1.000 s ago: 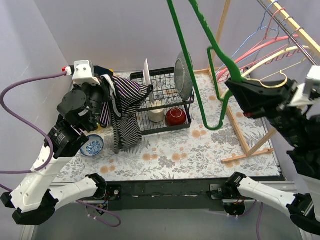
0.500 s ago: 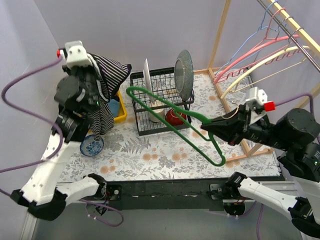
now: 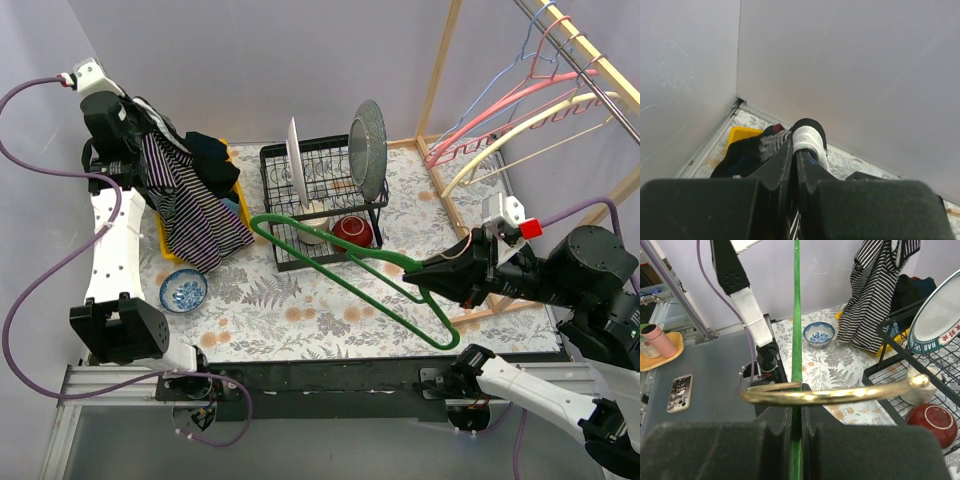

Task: Remove the tank top from the hanger
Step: Place the tank top in the bin.

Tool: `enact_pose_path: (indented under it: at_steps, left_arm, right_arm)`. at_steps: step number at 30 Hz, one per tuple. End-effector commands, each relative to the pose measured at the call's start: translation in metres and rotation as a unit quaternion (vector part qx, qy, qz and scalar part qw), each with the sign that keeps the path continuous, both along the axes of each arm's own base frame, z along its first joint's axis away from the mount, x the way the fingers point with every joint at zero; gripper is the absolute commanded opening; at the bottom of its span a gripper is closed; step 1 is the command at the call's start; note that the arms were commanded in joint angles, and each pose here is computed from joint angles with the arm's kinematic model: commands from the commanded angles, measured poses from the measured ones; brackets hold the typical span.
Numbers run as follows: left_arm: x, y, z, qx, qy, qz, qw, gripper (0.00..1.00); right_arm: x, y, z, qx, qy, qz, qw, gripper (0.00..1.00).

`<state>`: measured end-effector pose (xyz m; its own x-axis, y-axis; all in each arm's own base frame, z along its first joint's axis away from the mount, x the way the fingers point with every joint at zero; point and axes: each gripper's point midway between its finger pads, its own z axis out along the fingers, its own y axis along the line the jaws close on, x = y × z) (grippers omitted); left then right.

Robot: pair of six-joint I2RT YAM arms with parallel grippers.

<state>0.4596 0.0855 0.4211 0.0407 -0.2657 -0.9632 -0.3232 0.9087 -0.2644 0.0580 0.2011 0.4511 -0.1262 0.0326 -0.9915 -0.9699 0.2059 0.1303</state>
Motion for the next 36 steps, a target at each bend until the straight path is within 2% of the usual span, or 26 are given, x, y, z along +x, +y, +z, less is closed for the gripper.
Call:
enact_pose_path:
  at_steps: [1,2,3,7,12,13,16,17,19,20,21,25,31,36]
  left_arm:
    - [0.011,-0.005,0.067,-0.024,-0.099,-0.054,0.993,0.0]
    - [0.021,-0.006,0.066,-0.028,-0.097,-0.067,0.993,0.0]
    - [0.019,-0.002,0.09,-0.028,-0.118,-0.064,0.991,0.0]
    - [0.031,0.008,0.107,-0.008,-0.128,-0.048,0.991,0.0]
    - [0.042,0.009,0.095,-0.011,-0.12,-0.05,0.991,0.0]
    - [0.049,0.006,0.065,-0.024,-0.089,-0.062,0.994,0.0]
    - [0.041,-0.019,0.031,-0.068,-0.079,-0.118,0.988,0.0]
    - [0.041,-0.025,-0.025,-0.111,-0.035,-0.121,0.986,0.0]
    - [0.031,-0.033,-0.041,-0.128,-0.046,-0.135,0.981,0.0]
    - [0.027,-0.034,-0.092,-0.158,-0.006,-0.123,0.98,0.0]
    - [0.027,-0.033,-0.104,-0.163,-0.005,-0.119,0.979,0.0]
    - [0.035,-0.027,-0.189,-0.184,0.082,-0.095,0.975,0.0]
    - [0.047,-0.022,-0.26,-0.211,0.159,-0.07,0.962,0.0]
    - [0.032,-0.01,-0.33,-0.234,0.221,-0.007,0.947,0.0]
  right_arm:
    - [-0.001,0.006,0.009,0.02,-0.019,0.016,0.999,0.01]
    - [0.0,0.007,0.009,0.021,-0.02,0.016,0.999,0.01]
    - [0.0,0.007,0.009,0.022,-0.022,0.016,0.999,0.01]
    - [0.0,0.004,0.013,0.032,-0.032,0.011,0.999,0.01]
    - [0.003,0.0,0.015,0.036,-0.041,-0.005,0.999,0.01]
    - [0.002,0.0,0.015,0.037,-0.044,-0.004,0.998,0.01]
    - [0.003,0.001,0.015,0.038,-0.045,-0.003,0.998,0.01]
    - [0.005,0.002,0.014,0.037,-0.046,-0.006,0.998,0.01]
    - [0.007,0.004,0.014,0.035,-0.044,-0.006,0.998,0.01]
    - [0.008,0.004,0.013,0.032,-0.042,-0.007,0.999,0.01]
    - [0.008,0.005,0.013,0.032,-0.041,-0.006,0.999,0.01]
    - [0.005,0.004,0.014,0.033,-0.042,0.0,0.999,0.01]
    - [0.005,0.002,0.018,0.043,-0.045,-0.007,0.998,0.01]
    - [0.009,0.004,0.011,0.04,-0.038,-0.013,0.998,0.01]
